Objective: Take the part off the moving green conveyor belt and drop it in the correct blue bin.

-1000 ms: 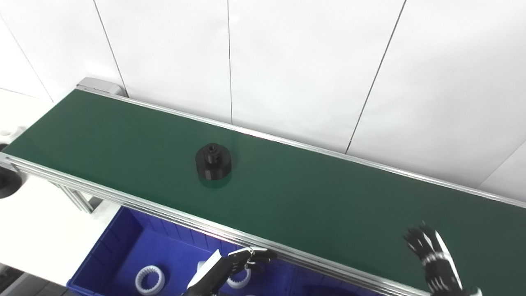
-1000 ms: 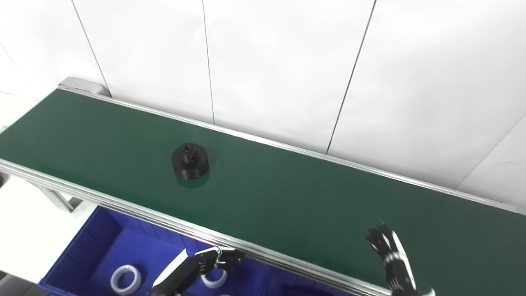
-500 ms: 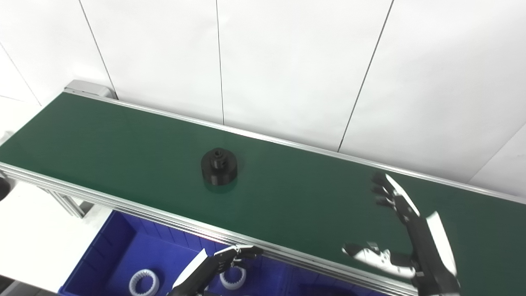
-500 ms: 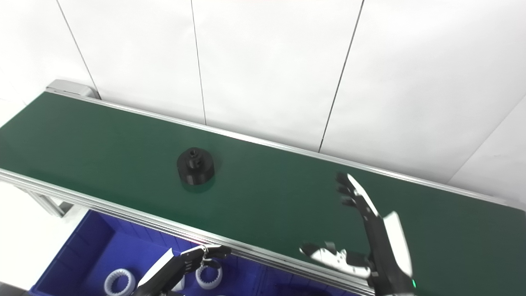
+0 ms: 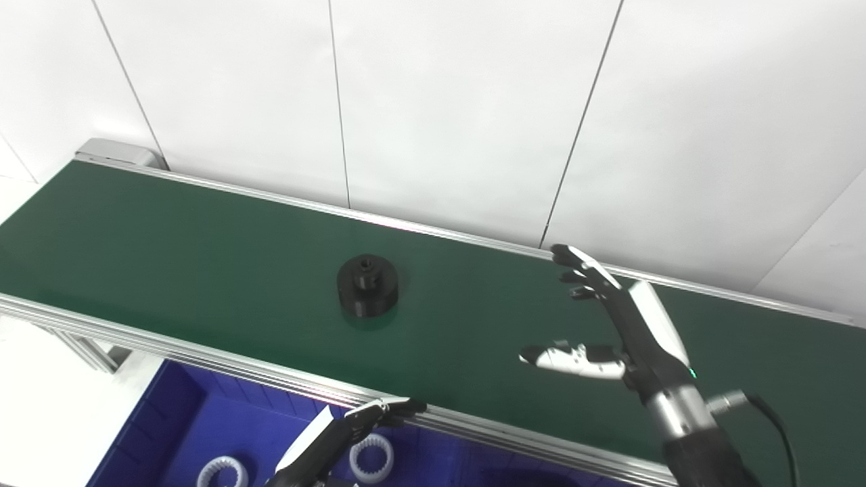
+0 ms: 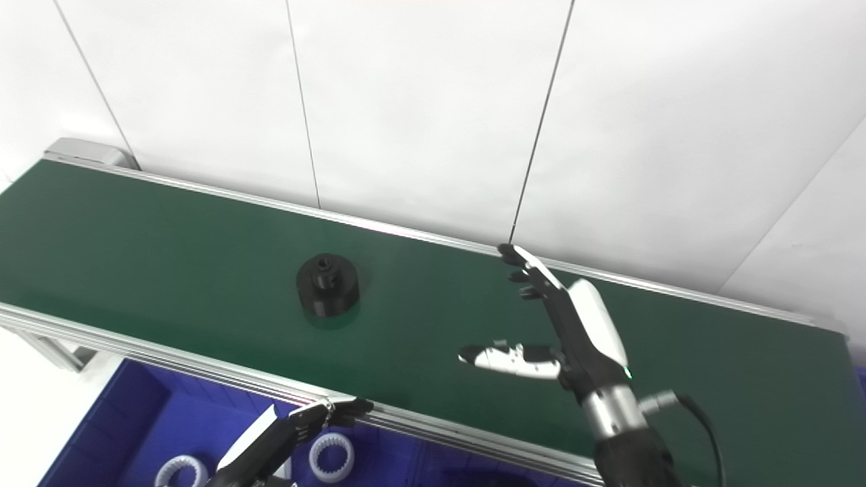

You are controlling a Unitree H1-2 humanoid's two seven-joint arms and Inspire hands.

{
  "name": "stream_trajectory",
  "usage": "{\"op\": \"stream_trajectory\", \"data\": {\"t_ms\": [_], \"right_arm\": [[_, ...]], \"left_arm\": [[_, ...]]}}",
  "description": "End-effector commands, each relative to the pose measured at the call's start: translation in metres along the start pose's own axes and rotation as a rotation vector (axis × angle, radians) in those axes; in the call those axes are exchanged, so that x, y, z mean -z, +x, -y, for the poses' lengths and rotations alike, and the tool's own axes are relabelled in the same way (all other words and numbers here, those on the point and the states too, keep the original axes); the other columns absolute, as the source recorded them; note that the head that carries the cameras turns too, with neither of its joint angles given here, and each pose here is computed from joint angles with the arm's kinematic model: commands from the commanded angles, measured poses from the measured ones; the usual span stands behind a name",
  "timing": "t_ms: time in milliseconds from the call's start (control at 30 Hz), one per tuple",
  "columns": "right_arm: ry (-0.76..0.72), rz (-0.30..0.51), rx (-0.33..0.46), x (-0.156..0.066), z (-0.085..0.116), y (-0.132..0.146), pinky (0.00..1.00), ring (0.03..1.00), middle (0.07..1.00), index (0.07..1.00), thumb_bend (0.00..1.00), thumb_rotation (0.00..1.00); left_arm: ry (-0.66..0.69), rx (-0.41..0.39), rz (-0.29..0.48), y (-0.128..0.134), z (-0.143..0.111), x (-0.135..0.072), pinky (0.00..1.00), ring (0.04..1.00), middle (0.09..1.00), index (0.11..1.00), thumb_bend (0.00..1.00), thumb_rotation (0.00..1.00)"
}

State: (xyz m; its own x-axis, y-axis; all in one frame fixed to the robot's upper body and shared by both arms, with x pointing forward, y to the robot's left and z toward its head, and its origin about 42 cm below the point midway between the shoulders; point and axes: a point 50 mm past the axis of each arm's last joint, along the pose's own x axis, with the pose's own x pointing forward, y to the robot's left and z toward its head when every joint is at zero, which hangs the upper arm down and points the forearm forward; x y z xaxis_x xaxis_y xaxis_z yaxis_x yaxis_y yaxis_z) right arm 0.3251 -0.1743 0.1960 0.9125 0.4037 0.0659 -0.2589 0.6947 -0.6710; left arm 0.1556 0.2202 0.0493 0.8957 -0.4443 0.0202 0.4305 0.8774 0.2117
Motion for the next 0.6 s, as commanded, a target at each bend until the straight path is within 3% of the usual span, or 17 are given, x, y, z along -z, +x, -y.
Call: {"op": "stream_trajectory", "data": {"t_ms": [0, 333, 567], "right_arm": [[-0.024, 0.021, 0.006, -0.01, 0.006, 0.019, 0.73, 0.829, 0.879, 0.898, 0.91, 0.36], [-0.064, 0.019, -0.058, -0.013, -0.004, 0.066, 0.71, 0.806, 0.866, 0.9, 0.94, 0.32], [-0.089, 0.02, -0.101, -0.027, -0.016, 0.094, 0.73, 0.836, 0.884, 0.91, 0.96, 0.33]], "left_arm": [[0.009, 0.016, 0.063, 0.003, -0.004, -0.007, 0.79, 0.853, 0.869, 0.81, 0.83, 0.32], [0.024, 0.014, 0.06, -0.001, -0.003, -0.008, 0.84, 0.863, 0.867, 0.812, 0.81, 0.34], [-0.014, 0.001, 0.052, -0.008, 0.0, -0.007, 0.86, 0.87, 0.863, 0.809, 0.8, 0.28]]}}
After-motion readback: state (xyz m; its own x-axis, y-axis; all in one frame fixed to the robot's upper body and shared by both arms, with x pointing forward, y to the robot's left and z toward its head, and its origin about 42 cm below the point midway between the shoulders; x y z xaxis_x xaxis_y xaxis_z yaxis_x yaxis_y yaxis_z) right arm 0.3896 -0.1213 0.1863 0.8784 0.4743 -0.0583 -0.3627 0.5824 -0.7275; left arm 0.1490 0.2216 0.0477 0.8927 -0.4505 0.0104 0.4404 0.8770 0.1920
